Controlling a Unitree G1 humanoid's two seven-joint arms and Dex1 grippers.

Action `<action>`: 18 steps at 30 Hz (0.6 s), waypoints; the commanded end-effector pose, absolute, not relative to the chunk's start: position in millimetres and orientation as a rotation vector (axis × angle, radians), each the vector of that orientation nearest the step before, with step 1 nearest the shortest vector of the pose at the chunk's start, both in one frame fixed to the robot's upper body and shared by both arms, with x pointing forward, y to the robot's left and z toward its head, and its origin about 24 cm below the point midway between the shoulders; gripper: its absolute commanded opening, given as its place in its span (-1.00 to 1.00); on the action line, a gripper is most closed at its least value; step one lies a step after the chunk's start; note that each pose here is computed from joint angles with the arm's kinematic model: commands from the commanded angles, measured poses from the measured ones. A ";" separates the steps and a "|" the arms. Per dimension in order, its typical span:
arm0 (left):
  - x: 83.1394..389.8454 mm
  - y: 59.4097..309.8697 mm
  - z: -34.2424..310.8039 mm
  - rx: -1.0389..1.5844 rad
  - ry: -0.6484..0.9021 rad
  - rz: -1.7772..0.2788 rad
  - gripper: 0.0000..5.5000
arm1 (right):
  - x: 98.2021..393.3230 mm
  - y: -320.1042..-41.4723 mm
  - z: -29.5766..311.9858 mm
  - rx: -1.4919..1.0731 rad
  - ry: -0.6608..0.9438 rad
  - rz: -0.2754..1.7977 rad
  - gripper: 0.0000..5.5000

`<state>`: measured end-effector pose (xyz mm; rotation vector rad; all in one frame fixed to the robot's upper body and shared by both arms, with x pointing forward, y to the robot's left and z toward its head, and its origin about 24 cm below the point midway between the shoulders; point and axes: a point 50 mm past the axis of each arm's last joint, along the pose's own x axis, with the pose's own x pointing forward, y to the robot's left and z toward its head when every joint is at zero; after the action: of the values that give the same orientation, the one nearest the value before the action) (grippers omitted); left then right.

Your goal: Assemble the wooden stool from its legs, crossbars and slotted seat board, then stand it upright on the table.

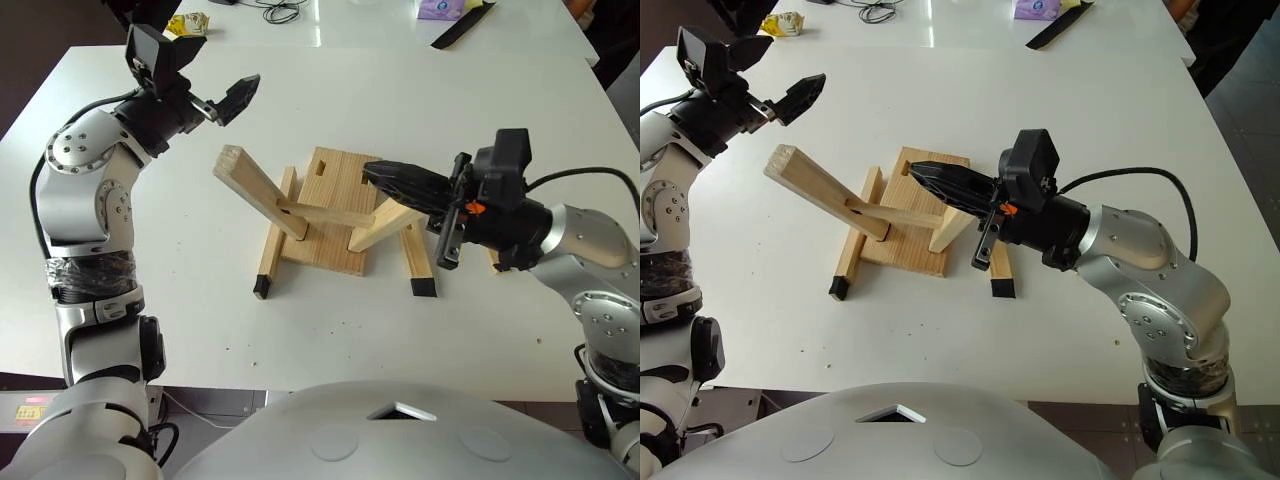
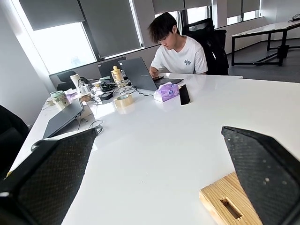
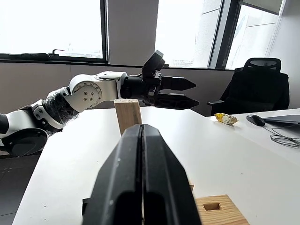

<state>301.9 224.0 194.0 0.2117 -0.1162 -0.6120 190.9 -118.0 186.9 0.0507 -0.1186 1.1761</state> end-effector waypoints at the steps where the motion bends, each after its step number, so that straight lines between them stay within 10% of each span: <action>1: 291.1 217.6 179.6 0.246 -0.074 -0.608 0.79 | 198.4 -126.2 198.9 0.138 -0.158 1.052 -0.99; 9: 273.7 224.6 156.6 0.313 -0.011 -0.522 0.79 | 220.2 -176.5 254.7 0.224 -0.389 0.581 -0.99; 18: 218.1 230.8 135.2 0.435 -0.020 -0.343 0.79 | 182.7 -182.2 139.6 -0.289 0.143 0.127 -0.99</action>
<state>233.3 239.1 140.5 0.4210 -0.0034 -0.3453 201.4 -197.5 161.9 -0.1813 0.0541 0.1020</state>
